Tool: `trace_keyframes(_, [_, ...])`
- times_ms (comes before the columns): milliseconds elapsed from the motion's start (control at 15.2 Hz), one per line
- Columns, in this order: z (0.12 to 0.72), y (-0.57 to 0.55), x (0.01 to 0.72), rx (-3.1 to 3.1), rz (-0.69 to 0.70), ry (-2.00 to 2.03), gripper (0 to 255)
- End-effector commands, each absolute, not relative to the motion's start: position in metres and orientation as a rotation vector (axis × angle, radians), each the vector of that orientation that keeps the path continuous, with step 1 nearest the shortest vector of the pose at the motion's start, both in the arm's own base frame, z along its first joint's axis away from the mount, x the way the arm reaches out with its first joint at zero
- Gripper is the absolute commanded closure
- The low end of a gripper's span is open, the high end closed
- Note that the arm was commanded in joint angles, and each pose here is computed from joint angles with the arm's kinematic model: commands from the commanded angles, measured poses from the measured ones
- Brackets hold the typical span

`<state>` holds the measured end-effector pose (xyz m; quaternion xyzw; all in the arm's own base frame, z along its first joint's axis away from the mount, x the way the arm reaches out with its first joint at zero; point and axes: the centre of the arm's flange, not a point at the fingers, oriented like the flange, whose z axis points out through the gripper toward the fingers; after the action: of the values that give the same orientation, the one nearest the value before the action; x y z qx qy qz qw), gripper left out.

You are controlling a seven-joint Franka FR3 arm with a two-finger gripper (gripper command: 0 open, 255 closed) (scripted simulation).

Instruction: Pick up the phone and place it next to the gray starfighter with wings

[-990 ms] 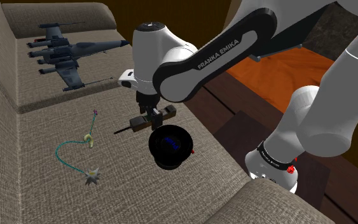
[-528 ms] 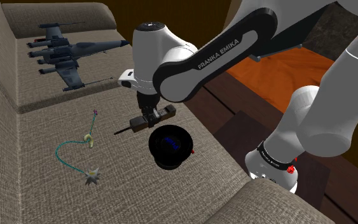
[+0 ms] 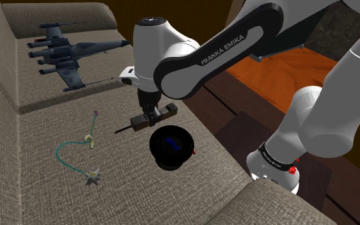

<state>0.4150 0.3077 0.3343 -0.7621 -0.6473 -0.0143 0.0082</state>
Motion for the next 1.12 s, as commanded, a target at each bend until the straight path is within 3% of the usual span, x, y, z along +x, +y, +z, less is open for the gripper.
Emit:
trace_keyframes(0, [0.344, 0.308, 0.415, -2.382, -0.044, -2.023, 255])
trace_keyframes(1056, [0.428, 0.308, 0.415, -2.382, -0.044, -2.023, 255])
